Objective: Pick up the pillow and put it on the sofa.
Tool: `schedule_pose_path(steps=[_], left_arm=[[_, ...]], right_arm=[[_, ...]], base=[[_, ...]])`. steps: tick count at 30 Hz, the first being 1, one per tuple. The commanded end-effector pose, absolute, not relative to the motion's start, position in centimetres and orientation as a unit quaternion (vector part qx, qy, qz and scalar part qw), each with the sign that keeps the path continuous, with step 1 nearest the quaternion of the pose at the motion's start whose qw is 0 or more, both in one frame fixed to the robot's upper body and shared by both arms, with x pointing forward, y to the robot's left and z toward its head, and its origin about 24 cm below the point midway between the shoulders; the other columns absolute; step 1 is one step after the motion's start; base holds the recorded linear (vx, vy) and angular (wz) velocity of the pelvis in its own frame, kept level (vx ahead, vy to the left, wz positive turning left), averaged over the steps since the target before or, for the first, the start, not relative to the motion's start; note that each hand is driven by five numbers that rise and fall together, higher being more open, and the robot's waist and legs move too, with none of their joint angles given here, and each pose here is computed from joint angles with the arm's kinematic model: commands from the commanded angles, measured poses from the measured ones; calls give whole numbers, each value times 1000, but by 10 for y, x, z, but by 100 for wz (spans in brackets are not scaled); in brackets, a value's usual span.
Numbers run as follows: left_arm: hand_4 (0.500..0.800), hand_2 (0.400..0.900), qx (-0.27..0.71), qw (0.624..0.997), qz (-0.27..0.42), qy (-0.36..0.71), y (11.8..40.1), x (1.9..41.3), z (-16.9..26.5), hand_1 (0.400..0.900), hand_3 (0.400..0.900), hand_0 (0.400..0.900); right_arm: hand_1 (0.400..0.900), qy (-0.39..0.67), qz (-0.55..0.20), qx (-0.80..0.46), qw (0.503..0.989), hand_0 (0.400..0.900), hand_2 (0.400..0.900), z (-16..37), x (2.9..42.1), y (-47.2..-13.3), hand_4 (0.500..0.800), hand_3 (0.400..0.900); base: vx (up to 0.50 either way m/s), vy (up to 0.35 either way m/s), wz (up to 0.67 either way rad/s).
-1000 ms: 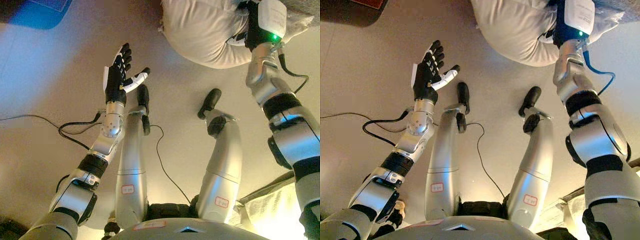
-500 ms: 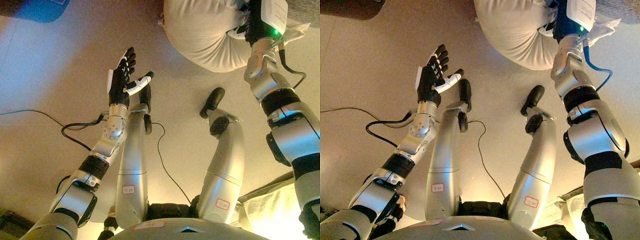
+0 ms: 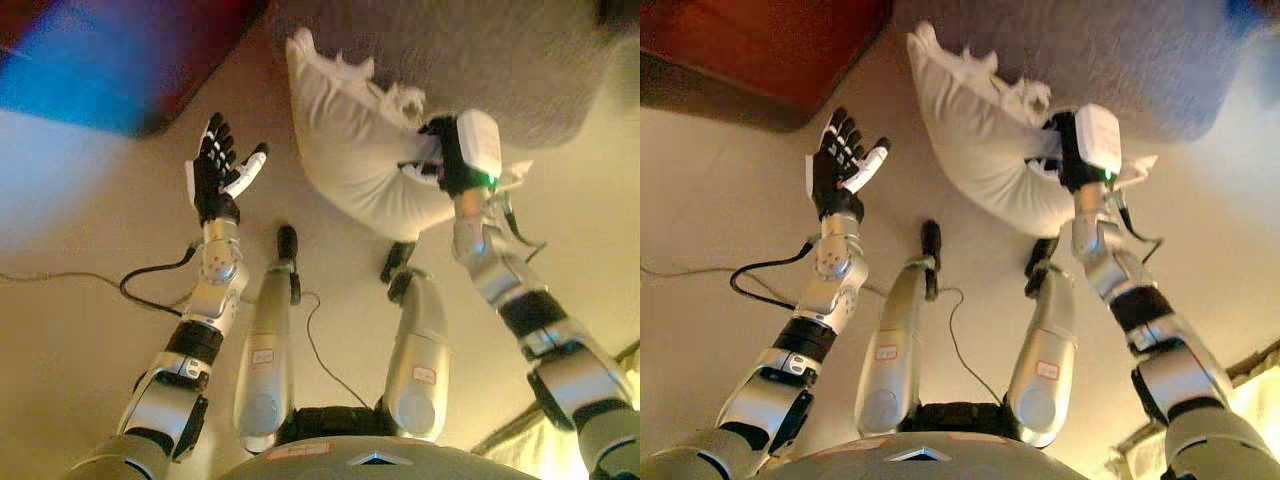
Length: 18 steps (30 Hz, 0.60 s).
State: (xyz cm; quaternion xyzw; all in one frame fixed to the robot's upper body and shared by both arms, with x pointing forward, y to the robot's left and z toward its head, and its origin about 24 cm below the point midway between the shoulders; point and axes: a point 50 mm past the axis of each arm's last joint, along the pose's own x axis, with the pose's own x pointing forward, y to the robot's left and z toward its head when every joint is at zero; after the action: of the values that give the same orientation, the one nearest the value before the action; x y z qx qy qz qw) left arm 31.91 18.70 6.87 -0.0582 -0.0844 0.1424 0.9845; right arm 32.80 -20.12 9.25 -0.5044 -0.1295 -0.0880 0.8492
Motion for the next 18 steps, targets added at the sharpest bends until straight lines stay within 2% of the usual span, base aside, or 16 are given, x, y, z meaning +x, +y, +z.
schedule_pose_path(steps=[1, 11, 18], left_arm=[[800, 900, -60, 974, 147, -162, 202, 308, 85, 900, 900, 900], [800, 900, -13, 980, 163, -115, 231, 274, 56, 900, 900, 900], [800, 900, -6, 983, 150, -105, 237, 255, 50, 900, 900, 900]], right_arm=[[400, -346, -139, -447, 813, 400, 400, 180, 316, -191, 500, 400], [400, -369, -134, -438, 809, 400, 400, 187, 278, -205, 500, 400], [400, -378, -147, -410, 817, 400, 400, 204, 286, -216, 500, 400]], base=[[173, 112, -11], [155, 156, -27], [77, -17, -4]])
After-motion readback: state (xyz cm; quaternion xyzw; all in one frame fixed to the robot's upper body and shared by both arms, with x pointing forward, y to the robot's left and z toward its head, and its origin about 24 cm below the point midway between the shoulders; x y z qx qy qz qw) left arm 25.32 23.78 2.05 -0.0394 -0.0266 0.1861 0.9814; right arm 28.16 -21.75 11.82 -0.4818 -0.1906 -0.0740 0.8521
